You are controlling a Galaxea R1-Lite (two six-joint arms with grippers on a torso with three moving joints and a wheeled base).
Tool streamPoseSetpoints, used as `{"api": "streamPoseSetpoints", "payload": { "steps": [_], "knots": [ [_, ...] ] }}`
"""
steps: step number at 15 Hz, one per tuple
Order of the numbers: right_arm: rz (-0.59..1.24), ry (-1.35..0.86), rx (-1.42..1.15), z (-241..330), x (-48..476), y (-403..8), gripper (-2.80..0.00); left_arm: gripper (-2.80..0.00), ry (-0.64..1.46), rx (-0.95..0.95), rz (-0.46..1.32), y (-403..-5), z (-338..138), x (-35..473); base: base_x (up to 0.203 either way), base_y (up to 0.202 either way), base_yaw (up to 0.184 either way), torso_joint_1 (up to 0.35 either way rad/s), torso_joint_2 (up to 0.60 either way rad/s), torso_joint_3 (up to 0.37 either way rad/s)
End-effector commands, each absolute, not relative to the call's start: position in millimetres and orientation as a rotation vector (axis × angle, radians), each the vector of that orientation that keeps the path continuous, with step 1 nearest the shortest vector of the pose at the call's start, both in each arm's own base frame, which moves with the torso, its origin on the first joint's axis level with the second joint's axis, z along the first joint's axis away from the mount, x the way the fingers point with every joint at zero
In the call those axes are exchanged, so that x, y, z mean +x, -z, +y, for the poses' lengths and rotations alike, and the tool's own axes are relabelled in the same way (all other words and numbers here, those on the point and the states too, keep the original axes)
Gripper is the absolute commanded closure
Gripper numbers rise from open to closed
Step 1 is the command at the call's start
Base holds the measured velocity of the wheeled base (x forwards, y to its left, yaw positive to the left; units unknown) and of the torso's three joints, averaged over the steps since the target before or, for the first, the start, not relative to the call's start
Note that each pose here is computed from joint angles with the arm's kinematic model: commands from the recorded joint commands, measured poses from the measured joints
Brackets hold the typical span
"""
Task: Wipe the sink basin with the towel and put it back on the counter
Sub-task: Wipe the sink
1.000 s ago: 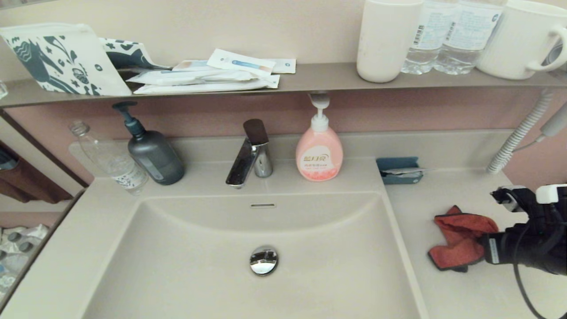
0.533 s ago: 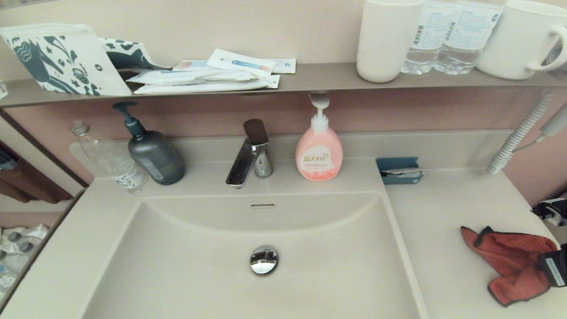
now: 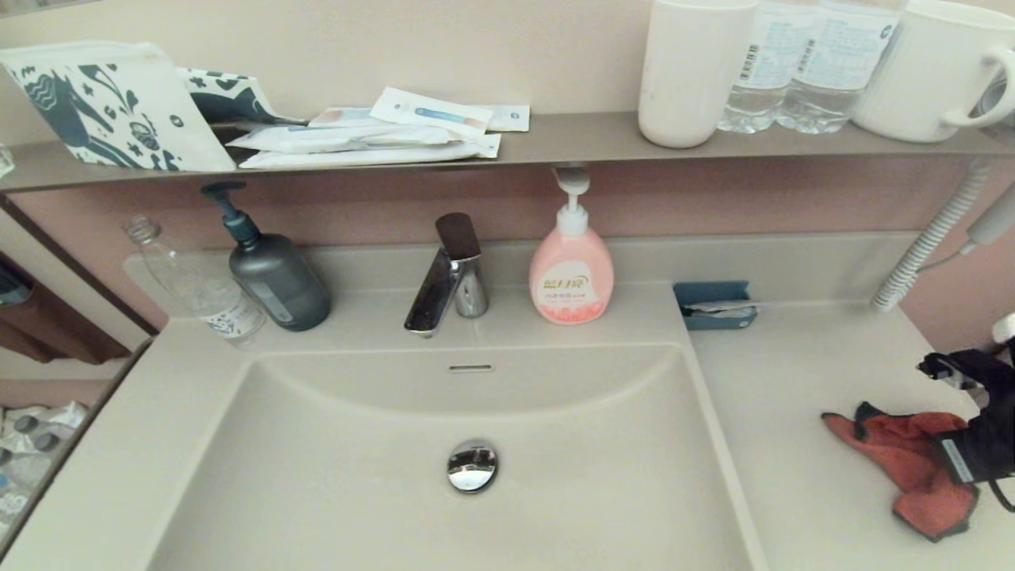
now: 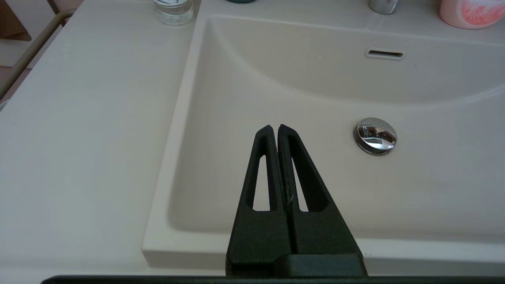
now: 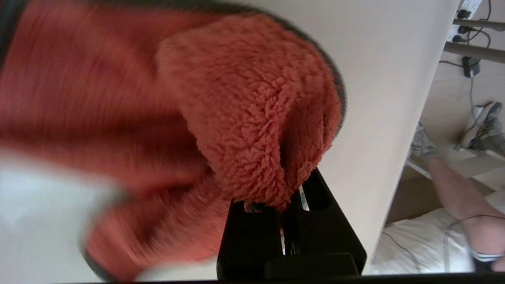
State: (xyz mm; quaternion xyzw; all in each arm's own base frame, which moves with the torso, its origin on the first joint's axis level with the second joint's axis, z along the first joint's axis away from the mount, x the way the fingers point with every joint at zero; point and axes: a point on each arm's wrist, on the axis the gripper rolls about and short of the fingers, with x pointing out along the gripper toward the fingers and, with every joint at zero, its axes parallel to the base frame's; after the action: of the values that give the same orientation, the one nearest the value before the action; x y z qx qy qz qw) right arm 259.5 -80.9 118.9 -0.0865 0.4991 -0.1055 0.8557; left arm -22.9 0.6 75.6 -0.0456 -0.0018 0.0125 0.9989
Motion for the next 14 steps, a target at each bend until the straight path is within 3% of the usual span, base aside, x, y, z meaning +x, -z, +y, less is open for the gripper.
{"api": "streamPoseSetpoints", "payload": {
  "steps": [1,9,14],
  "knots": [
    [1.061,0.226,-0.159,-84,275,-108,0.00,0.00,-0.026,-0.092,-0.003,-76,1,-23,0.000,0.000,0.000,0.000,0.00,0.000],
    [0.855,0.189,-0.014,-33,321,-116,0.00,0.00,-0.026,-0.092,-0.003,-76,1,-23,0.000,0.000,0.000,0.000,0.00,0.000],
    [0.860,0.070,0.005,28,320,-121,0.00,0.00,-0.026,-0.092,-0.003,-76,1,-23,0.000,0.000,0.000,0.000,0.00,0.000]
  ]
}}
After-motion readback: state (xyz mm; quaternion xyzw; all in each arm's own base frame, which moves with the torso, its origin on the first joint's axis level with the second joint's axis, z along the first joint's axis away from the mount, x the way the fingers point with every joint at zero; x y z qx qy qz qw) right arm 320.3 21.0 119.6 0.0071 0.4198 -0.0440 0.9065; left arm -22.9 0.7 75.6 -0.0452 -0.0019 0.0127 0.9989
